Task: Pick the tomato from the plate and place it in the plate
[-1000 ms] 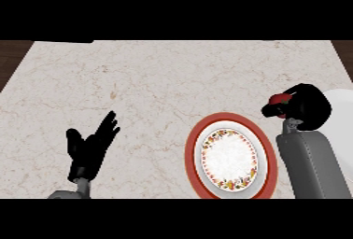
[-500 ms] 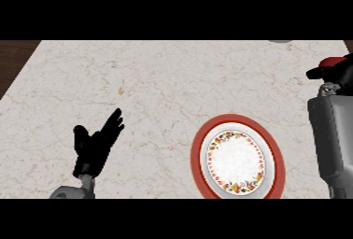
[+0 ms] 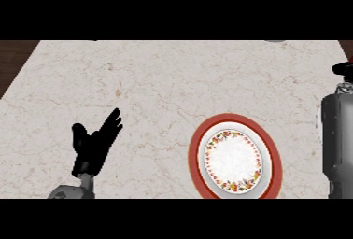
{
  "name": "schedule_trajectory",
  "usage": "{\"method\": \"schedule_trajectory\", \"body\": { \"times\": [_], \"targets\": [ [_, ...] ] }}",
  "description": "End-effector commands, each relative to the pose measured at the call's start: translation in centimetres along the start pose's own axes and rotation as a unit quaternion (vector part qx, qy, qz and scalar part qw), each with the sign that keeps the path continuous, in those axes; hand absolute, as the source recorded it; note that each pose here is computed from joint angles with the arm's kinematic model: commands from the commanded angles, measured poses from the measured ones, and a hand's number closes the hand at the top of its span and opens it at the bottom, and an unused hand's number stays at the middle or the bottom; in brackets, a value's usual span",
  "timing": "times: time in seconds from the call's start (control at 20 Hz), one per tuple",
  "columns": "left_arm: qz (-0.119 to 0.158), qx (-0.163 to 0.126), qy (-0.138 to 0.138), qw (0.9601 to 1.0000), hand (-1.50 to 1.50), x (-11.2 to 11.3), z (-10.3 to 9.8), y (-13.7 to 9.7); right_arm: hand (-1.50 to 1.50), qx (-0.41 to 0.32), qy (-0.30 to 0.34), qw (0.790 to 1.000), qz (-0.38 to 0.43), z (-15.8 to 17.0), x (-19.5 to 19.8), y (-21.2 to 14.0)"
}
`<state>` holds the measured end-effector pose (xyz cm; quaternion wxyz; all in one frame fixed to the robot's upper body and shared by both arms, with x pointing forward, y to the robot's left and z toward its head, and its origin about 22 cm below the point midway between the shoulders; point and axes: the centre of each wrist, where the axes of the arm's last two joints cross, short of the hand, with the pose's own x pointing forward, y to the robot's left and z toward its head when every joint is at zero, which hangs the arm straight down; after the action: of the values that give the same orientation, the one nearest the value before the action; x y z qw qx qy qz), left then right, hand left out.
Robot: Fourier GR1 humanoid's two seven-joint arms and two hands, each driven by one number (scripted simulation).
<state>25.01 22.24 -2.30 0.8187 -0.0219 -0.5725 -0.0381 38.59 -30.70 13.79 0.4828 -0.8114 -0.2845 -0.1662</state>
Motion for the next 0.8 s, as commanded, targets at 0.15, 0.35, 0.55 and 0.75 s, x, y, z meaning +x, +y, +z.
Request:
{"method": "schedule_trajectory", "body": {
  "times": [0.15, 0.35, 0.55, 0.75],
  "targets": [
    [0.004, 0.014, 0.003, 0.9999, 0.00, 0.1, -0.1, 1.0, 1.50, -0.100, 0.129, 0.986, -0.028, -0.8, -4.0, 2.3],
    [0.010, 0.023, 0.002, 0.9997, 0.00, -1.7, 0.8, 1.0, 1.50, -0.137, 0.148, 0.979, -0.024, -1.9, -7.4, 3.3],
    [0.011, 0.031, 0.011, 0.9994, 0.00, -1.4, 0.8, 1.3, 1.50, -0.146, 0.159, 0.976, -0.019, -3.4, -11.1, 4.6],
    [0.019, 0.029, 0.001, 0.9994, 0.00, -1.3, 0.6, 0.2, 1.50, -0.153, 0.164, 0.974, -0.027, -5.1, -12.6, 5.4]
  ]
}}
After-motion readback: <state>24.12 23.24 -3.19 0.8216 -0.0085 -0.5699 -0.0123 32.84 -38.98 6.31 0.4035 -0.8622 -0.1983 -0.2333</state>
